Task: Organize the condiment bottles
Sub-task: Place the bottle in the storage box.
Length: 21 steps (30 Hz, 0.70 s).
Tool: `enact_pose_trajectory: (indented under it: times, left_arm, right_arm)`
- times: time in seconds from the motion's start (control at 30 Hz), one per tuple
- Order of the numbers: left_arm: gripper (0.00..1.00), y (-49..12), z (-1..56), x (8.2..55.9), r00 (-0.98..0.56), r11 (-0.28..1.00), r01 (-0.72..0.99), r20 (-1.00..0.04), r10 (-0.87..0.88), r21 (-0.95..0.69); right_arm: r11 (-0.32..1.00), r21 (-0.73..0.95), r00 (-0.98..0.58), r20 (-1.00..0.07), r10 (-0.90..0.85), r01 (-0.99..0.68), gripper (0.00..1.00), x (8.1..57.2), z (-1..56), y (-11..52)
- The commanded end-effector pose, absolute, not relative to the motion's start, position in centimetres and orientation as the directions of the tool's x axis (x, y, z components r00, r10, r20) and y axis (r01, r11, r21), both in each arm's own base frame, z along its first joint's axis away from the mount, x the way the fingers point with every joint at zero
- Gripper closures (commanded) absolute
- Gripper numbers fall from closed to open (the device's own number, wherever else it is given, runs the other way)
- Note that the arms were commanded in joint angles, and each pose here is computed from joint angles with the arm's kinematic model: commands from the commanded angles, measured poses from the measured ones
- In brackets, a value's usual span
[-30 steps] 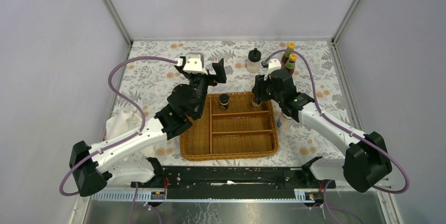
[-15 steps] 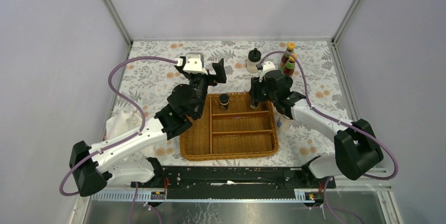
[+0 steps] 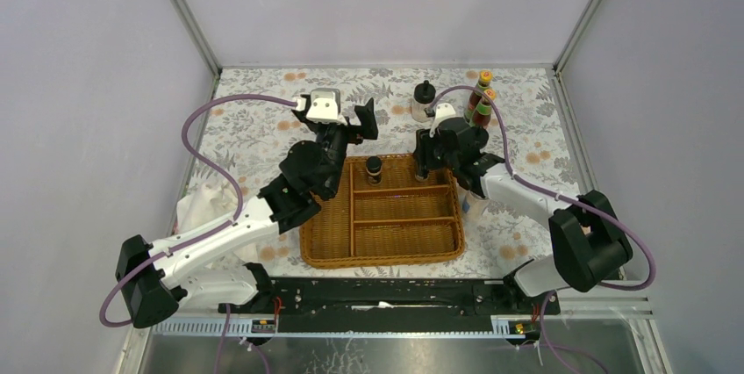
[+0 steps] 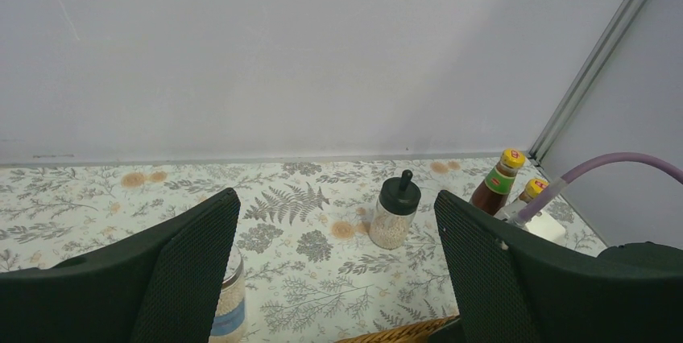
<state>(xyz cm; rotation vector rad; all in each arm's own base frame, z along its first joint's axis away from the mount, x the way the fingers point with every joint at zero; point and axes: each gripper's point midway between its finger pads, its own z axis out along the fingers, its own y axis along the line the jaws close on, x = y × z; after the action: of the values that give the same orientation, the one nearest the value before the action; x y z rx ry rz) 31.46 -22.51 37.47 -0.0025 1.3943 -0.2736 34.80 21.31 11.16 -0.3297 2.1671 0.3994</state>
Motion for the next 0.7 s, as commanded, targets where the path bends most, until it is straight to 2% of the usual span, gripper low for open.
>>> enact_pose_trajectory:
  times: [0.0, 0.37, 0.4, 0.47, 0.53, 0.63, 0.67]
  left_arm:
    - [0.05, -22.5, 37.1, 31.6, 0.153, 0.966, 0.191, -0.967, -0.205, -0.175]
    - [0.05, -22.3, 36.6, 31.5, 0.151, 0.967, 0.191, -0.968, -0.201, -0.171]
    - [0.05, -22.3, 36.6, 31.5, 0.151, 0.967, 0.19, -0.968, -0.201, -0.171]
    - [0.04, -22.2, 36.6, 31.5, 0.151, 0.967, 0.189, -0.968, -0.201, -0.171]
    - [0.03, -22.1, 36.6, 31.4, 0.151, 0.968, 0.185, -0.968, -0.2, -0.171]
    - [0.01, -22.0, 36.6, 31.4, 0.151, 0.968, 0.183, -0.968, -0.201, -0.172]
    - [0.01, -22.0, 36.6, 31.4, 0.151, 0.968, 0.183, -0.968, -0.201, -0.172]
  right_arm:
    - [0.902, 0.163, -0.539, -0.837, -0.088, -0.4, 1.0, 35.3, 11.7, 22.2]
    - [0.905, 0.155, -0.557, -0.825, -0.102, -0.395, 0.99, 35.3, 10.6, 22.1]
    - [0.906, 0.154, -0.558, -0.824, -0.103, -0.395, 0.95, 35.3, 10.6, 22.0]
    - [0.906, 0.153, -0.559, -0.823, -0.104, -0.395, 0.82, 35.3, 10.5, 22.0]
    - [0.906, 0.153, -0.56, -0.822, -0.105, -0.394, 0.66, 35.3, 10.4, 22.0]
    - [0.903, 0.156, -0.564, -0.818, -0.108, -0.4, 0.37, 35.1, 10.3, 22.2]
    - [0.901, 0.157, -0.564, -0.818, -0.11, -0.404, 0.32, 35.1, 10.3, 22.3]
